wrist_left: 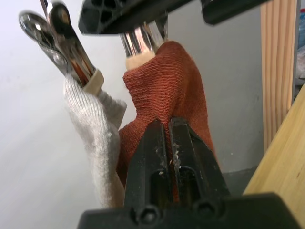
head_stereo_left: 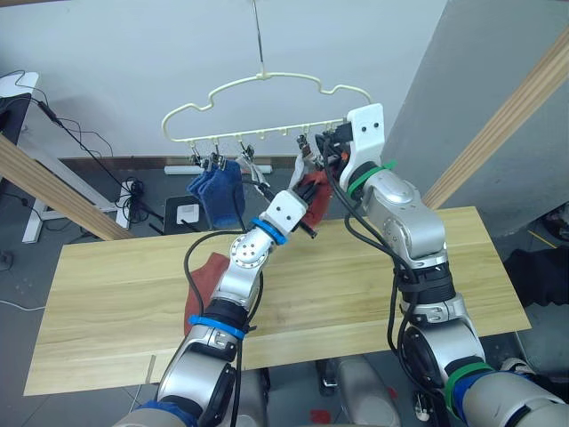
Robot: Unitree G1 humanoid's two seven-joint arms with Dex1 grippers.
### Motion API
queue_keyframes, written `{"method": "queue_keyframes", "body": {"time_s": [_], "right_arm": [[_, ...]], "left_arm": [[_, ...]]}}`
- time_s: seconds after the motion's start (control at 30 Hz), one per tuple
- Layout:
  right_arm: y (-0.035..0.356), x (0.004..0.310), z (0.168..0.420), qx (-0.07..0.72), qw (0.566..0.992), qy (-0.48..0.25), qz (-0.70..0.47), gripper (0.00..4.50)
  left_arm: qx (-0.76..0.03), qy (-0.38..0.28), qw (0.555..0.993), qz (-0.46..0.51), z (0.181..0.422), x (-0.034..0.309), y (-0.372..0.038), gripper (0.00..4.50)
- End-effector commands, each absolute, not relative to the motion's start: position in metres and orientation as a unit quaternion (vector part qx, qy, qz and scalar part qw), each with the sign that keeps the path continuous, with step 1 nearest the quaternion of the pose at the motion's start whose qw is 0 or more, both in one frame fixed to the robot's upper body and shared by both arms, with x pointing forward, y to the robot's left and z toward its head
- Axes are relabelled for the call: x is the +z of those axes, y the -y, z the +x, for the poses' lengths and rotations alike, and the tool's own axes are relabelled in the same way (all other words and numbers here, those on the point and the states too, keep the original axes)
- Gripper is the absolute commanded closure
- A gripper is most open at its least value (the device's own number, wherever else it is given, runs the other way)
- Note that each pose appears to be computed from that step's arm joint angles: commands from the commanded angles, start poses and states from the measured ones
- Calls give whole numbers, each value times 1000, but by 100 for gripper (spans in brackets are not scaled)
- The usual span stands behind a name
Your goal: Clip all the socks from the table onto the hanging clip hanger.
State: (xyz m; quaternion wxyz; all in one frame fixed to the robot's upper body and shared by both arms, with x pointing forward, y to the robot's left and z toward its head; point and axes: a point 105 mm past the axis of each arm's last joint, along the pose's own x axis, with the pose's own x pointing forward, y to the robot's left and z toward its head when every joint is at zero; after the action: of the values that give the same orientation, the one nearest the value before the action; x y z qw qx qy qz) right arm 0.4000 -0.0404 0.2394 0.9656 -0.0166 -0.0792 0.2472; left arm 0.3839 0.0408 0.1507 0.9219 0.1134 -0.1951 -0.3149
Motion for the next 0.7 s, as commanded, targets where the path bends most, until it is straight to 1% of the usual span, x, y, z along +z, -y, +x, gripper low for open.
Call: {"method": "queue_keyframes", "body": {"time_s": [0.03, 0.47, 0.53, 0.57, 0.67, 0.7], "right_arm": [[41, 253, 394, 249, 963, 105, -15, 425], [42, 249, 393, 250, 964, 90, -2, 425], [42, 251, 392, 251, 964, 93, 7, 352], [42, 251, 392, 250, 964, 93, 10, 327], [42, 253, 391, 250, 963, 93, 15, 228], [42, 254, 389, 252, 963, 94, 18, 188]], "left_arm": [[-312, 213, 920, 103, 383, 163, -36, 450], [-297, 240, 920, 83, 386, 183, -35, 450], [-298, 241, 920, 82, 386, 184, -34, 450], [-298, 241, 920, 82, 386, 184, -34, 450], [-299, 240, 920, 81, 386, 183, -33, 450], [-299, 239, 920, 81, 386, 183, -33, 450]]}}
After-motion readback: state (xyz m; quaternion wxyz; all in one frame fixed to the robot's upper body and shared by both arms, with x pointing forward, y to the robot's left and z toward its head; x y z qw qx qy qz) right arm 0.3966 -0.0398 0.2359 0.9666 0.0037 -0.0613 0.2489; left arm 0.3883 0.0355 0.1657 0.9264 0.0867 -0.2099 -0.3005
